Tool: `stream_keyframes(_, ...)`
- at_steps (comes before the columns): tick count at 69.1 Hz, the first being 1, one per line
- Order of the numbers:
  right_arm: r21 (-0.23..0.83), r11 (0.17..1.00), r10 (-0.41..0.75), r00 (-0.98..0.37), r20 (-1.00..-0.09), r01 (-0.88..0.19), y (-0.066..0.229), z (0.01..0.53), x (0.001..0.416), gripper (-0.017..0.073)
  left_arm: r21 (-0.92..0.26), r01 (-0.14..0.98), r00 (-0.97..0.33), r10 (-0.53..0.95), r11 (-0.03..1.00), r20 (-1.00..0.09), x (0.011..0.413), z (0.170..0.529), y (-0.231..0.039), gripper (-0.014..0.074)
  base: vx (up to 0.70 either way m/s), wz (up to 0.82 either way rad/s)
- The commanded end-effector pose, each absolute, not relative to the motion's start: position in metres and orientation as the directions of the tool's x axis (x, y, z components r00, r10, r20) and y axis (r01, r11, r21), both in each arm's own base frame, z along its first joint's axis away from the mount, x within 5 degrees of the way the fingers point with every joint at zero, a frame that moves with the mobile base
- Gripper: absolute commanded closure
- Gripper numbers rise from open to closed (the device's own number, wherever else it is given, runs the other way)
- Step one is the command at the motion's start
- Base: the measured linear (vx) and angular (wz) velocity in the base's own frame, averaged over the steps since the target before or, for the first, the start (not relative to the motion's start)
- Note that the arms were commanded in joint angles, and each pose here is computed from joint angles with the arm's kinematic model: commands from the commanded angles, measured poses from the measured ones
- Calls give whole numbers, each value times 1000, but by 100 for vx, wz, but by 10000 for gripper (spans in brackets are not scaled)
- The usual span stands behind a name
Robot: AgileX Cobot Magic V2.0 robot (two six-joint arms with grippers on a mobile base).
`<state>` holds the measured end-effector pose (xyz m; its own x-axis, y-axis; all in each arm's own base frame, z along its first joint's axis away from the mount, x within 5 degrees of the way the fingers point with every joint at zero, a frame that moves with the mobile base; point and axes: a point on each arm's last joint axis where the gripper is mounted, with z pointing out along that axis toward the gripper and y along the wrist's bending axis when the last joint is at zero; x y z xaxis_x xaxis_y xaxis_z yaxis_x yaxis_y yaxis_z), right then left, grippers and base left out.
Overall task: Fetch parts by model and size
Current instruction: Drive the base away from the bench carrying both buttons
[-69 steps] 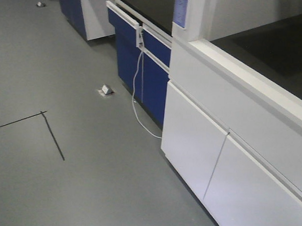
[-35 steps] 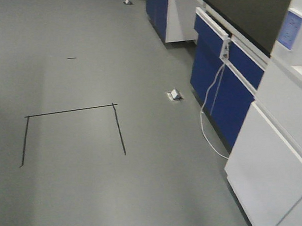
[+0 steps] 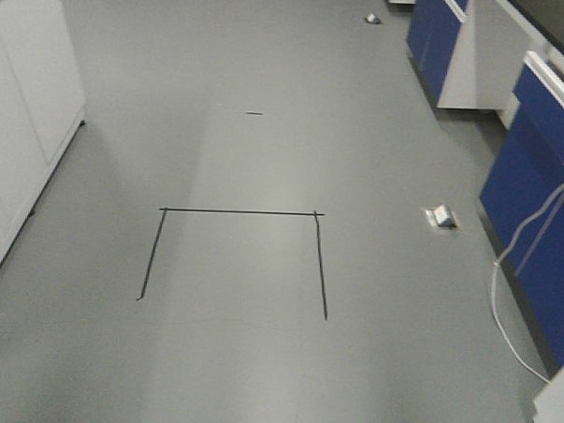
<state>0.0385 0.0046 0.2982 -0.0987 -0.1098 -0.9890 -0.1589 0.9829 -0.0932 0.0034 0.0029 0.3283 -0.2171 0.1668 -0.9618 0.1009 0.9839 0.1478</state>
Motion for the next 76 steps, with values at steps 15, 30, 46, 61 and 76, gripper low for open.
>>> stream_keyframes(15,-106,983,-109,-10,-994,-148,5,313,38,564,144,98,-141,157,985,-978,6,341,2,600,15,28)
stream_keyframes(30,-106,983,-109,-10,-994,-148,5,313,38,564,144,98,-141,157,985,-978,6,341,2,600,15,13)
stream_keyframes(46,-106,983,-109,-10,-994,-148,5,313,38,564,144,98,-141,157,985,-978,6,341,2,600,22,-1)
stream_keyframes(61,-106,983,-109,-10,-994,-148,5,313,38,564,144,98,-141,157,985,-978,6,341,2,600,31,-7)
stream_keyframes(76,-106,983,-109,-10,-994,-148,5,313,38,564,144,98,-141,157,985,-978,6,341,2,600,36,-7)
